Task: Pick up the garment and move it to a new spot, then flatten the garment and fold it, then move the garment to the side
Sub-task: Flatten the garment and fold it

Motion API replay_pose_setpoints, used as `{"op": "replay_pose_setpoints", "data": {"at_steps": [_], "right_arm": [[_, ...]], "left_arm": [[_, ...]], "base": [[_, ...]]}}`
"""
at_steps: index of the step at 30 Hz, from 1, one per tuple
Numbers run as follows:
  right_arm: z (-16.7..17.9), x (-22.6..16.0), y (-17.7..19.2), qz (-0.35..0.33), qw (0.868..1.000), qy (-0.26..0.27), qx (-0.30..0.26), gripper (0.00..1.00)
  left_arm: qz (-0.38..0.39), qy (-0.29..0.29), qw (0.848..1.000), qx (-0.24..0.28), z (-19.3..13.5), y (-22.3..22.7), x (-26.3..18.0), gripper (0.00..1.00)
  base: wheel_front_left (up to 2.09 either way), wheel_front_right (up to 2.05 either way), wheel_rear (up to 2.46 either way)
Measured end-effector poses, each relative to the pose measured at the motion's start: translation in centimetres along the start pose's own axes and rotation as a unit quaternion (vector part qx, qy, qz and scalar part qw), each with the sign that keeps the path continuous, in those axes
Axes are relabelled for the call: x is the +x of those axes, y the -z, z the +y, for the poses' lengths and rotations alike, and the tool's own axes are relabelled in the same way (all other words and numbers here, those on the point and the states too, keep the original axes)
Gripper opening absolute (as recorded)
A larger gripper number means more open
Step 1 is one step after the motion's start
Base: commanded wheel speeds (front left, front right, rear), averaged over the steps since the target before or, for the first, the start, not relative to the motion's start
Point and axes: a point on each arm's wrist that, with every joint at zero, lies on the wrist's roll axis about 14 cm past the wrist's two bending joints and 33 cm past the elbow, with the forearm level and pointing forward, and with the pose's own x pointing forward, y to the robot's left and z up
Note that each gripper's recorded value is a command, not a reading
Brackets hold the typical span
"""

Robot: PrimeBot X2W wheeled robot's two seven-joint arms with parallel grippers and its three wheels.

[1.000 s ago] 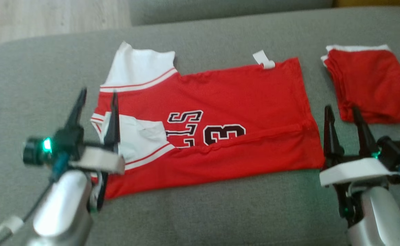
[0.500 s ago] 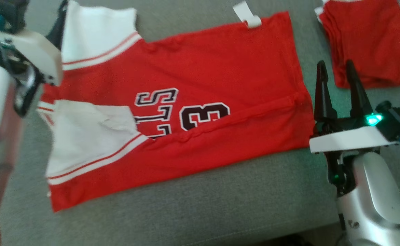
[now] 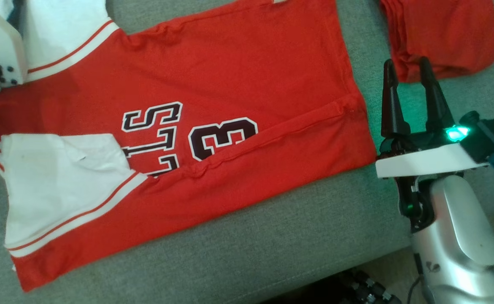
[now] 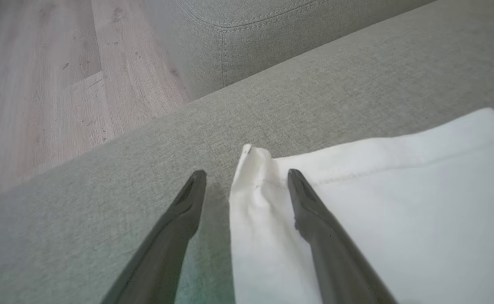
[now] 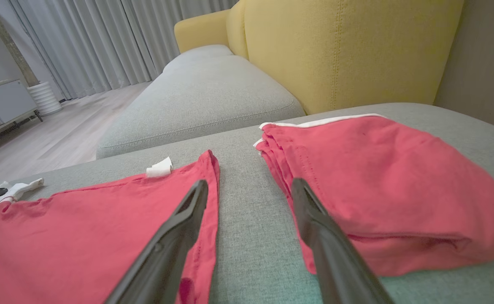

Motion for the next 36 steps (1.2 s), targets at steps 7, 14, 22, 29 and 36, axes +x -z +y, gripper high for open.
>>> {"op": "replay_pose_setpoints", "data": {"at_steps": [7,14,22,29,36], "right_arm": [[0.0,0.3,0.0,-0.002,1.0,0.0,-0.003,1.0],[0.1,0.3,-1.4,-0.019,1.0,-0.003,-0.016,1.0],[1.4,0.9,-3.3,-0.022,0.998,-0.019,-0.053,1.0],[3.1,3.1,-2.9,0.057,0.993,-0.037,-0.094,1.0],[4.4,7.6,-2.6,0.139,0.981,-0.054,-0.12,1.0]], "left_arm": [[0.008,0.008,1.0,-0.006,-0.4,0.0,0.0,0.0],[-0.064,0.003,0.998,-0.002,-0.6,-2.9,-2.3,0.0],[-0.167,0.011,0.986,0.002,-2.0,-7.2,-7.0,0.0],[-0.222,0.007,0.975,0.023,-2.3,-8.1,-11.9,0.0],[-0.234,0.023,0.971,0.035,-3.6,-6.8,-14.9,0.0]], "base": [[0.0,0.0,0.0],[0.0,0.0,0.0],[0.0,0.0,0.0],[0.0,0.0,0.0],[0.0,0.0,0.0]]}}
